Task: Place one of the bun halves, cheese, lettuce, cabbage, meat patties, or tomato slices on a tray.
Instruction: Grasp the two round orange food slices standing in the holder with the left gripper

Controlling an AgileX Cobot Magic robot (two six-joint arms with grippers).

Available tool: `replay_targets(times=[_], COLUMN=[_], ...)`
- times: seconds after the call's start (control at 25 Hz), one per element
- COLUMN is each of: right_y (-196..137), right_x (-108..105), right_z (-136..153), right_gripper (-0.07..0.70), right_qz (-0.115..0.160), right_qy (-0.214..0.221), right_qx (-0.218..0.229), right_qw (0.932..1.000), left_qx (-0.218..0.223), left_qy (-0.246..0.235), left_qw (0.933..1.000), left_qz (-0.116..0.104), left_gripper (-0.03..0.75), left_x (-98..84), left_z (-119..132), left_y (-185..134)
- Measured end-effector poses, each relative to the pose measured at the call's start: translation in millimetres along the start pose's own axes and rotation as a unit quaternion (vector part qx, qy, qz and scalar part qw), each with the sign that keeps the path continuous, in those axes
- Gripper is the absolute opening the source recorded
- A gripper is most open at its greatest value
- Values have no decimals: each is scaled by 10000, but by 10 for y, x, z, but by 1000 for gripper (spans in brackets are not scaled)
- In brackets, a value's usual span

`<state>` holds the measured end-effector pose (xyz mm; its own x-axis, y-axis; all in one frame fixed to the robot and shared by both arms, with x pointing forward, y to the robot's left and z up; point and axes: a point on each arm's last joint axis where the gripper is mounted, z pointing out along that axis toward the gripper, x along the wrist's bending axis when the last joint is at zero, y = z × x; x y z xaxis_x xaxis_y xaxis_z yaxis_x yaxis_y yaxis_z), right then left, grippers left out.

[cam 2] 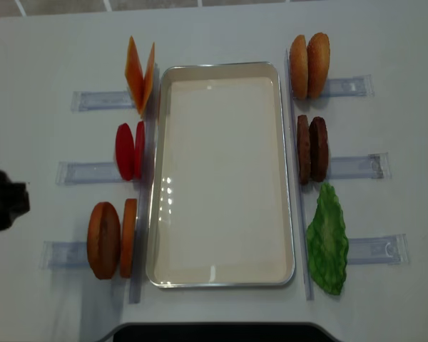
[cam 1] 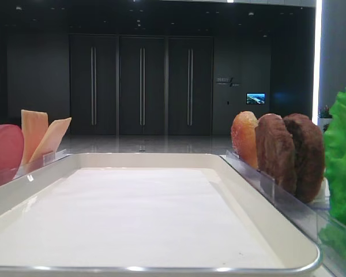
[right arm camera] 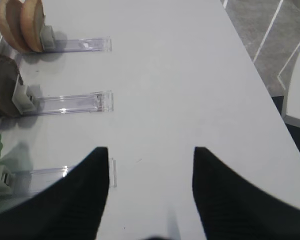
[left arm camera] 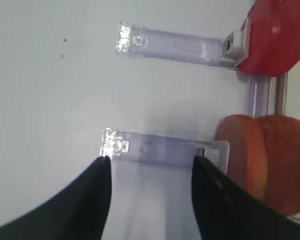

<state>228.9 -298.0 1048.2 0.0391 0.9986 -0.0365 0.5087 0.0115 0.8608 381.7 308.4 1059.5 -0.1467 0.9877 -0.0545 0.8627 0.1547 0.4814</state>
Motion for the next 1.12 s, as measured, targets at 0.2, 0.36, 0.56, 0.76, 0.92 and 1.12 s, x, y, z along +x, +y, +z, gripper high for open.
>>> replay_targets(times=[0.2, 0.36, 0.56, 0.76, 0.92, 1.12], right_y=[0, 0, 0, 0, 0, 0], right_x=[0, 0, 0, 0, 0, 0], right_z=[0, 0, 0, 0, 0, 0], right_gripper=[363, 363, 359, 359, 359, 359], right_qz=[0, 0, 0, 0, 0, 0], right_qy=[0, 0, 0, 0, 0, 0], right_qx=[0, 0, 0, 0, 0, 0], right_qw=[10000, 10000, 10000, 10000, 10000, 10000], left_qx=[215, 548, 633, 591, 644, 1015], left_qy=[-293, -519, -616, -610, -611, -292], left_qw=[9993, 9965, 9951, 9964, 9958, 9934], left_qz=[74, 349, 439, 73, -227, -450], left_gripper=[429, 421, 419, 419, 419, 419], left_x=[-121, -349, -867, -1234, -1320, -1255], left_z=[274, 504, 545, 449, 417, 472], left_y=[461, 555, 423, 222, 151, 28])
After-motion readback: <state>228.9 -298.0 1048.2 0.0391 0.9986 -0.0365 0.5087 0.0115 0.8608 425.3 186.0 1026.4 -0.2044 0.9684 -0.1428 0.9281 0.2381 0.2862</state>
